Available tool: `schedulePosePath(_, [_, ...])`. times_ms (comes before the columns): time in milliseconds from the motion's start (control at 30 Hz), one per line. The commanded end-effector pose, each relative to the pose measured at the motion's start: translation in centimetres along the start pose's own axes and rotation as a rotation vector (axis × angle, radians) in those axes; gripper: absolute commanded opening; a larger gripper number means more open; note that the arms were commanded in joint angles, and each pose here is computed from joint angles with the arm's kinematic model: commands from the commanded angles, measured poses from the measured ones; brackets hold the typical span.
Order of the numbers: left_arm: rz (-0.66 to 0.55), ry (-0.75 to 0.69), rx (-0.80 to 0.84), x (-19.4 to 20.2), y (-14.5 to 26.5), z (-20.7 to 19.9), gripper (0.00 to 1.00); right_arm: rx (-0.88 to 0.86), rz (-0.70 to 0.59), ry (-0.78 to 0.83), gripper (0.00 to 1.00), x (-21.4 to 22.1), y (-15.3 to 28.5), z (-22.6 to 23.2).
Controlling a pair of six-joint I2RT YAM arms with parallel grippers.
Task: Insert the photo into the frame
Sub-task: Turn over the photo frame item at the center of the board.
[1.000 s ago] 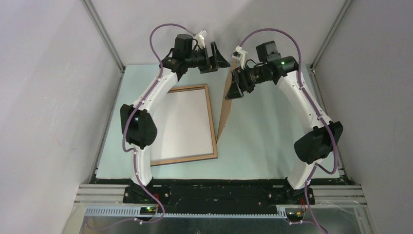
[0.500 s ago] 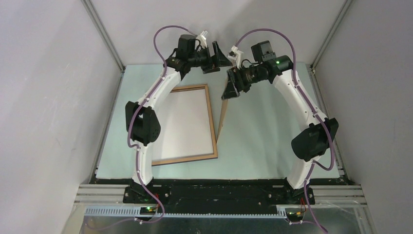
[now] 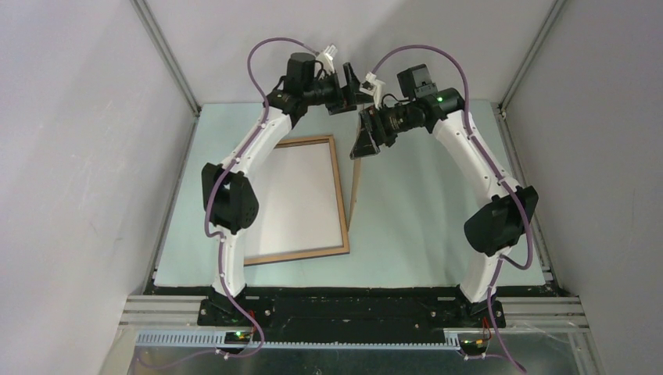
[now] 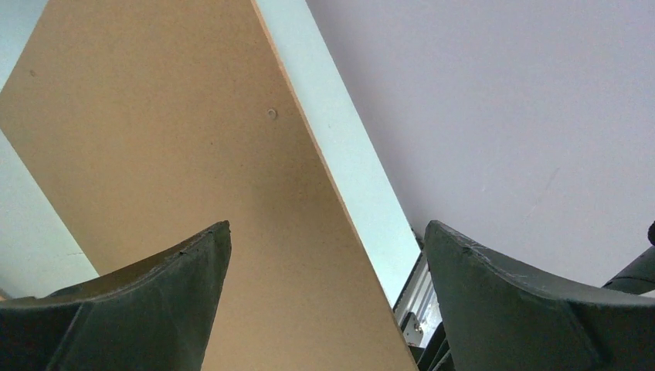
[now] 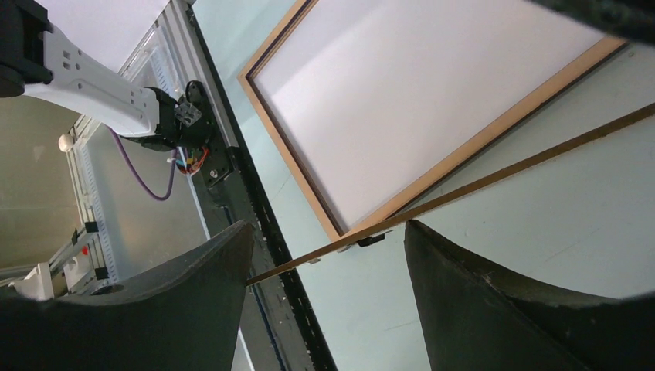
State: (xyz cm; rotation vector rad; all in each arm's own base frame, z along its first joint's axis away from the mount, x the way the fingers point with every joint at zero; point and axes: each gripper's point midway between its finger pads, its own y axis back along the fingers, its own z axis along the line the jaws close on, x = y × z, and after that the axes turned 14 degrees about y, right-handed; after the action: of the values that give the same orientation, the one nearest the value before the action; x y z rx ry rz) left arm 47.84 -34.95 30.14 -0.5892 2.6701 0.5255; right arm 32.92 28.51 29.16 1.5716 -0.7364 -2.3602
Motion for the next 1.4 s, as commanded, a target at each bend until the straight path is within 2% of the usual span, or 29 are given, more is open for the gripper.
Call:
schedulePosePath(0, [-0.035, -0.031, 0.039, -0.4, 0.9, -2.5, 1.0, -0.007, 0.008, 0.023, 0.76, -0.4, -0.7, 0.0])
schedulePosePath(533, [-0.059, -0.066, -0.103, 0.7, 3.1, -0.1, 1.0, -0.065, 0.02, 0.011, 0.78, -0.5, -2.5, 0.9])
schedulePosePath(867, [-0.078, -0.094, -0.132, 1.1, 5.5, -1.0, 1.0, -0.099, 0.009, 0.007, 0.79, -1.0, -3.2, 1.8])
schedulePosePath(1367, [-0.091, -0.089, -0.187, 0.8, 6.6, 0.2, 1.0, -0.173, -0.026, 0.001, 0.85, -2.3, -3.6, 3.4])
